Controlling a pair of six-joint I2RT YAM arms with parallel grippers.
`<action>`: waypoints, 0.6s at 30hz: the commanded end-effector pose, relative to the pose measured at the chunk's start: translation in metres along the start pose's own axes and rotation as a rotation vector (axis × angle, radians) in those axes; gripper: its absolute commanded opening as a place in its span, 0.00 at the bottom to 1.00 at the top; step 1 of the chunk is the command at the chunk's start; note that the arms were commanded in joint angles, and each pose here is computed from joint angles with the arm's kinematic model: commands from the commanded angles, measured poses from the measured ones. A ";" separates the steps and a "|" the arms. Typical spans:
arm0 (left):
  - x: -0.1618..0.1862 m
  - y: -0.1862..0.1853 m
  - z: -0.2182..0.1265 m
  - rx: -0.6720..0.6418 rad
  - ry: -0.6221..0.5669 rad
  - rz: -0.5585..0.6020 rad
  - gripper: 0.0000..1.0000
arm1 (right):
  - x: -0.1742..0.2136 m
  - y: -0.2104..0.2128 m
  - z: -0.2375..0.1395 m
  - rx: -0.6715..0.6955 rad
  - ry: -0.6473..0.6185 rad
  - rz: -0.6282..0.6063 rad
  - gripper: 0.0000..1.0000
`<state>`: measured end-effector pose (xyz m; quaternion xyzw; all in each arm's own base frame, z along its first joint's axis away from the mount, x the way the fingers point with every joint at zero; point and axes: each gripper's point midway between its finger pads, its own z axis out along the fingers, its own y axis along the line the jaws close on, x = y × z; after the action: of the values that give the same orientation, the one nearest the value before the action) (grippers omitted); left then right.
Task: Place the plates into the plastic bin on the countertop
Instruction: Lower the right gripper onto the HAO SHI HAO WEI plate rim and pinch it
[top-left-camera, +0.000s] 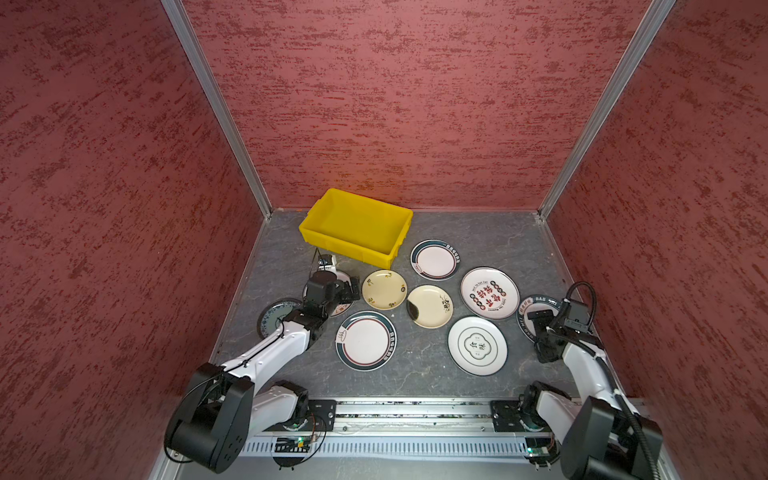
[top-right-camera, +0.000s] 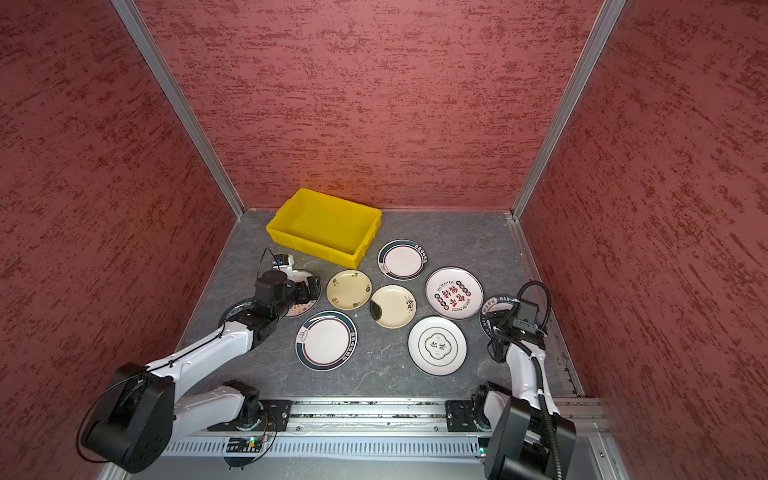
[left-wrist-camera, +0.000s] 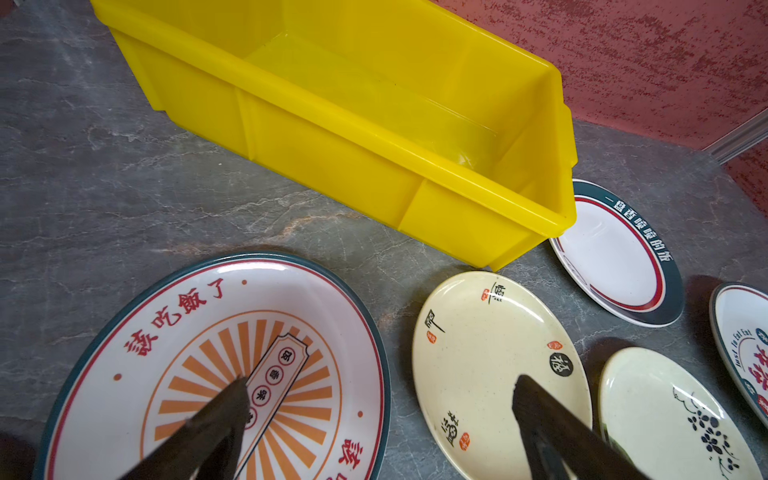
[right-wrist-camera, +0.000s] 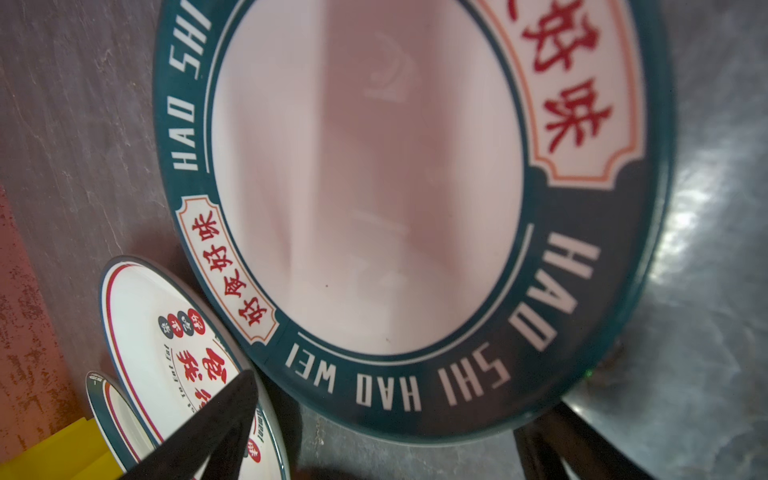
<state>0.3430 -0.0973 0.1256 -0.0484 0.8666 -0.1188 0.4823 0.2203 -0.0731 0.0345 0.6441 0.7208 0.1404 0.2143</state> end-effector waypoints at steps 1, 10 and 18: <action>-0.006 0.003 0.003 -0.021 -0.004 -0.001 0.99 | 0.008 -0.016 0.010 0.037 0.032 0.040 0.93; -0.005 0.003 0.004 -0.021 0.001 -0.006 0.99 | 0.009 -0.023 0.013 -0.009 -0.010 0.112 0.84; -0.005 0.005 0.005 -0.030 0.006 -0.008 0.99 | 0.014 -0.023 0.022 -0.024 0.021 0.140 0.80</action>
<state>0.3446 -0.0954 0.1217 -0.0512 0.8709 -0.1132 0.4755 0.2349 -0.0766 0.0342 0.6604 0.6796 0.1803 0.2636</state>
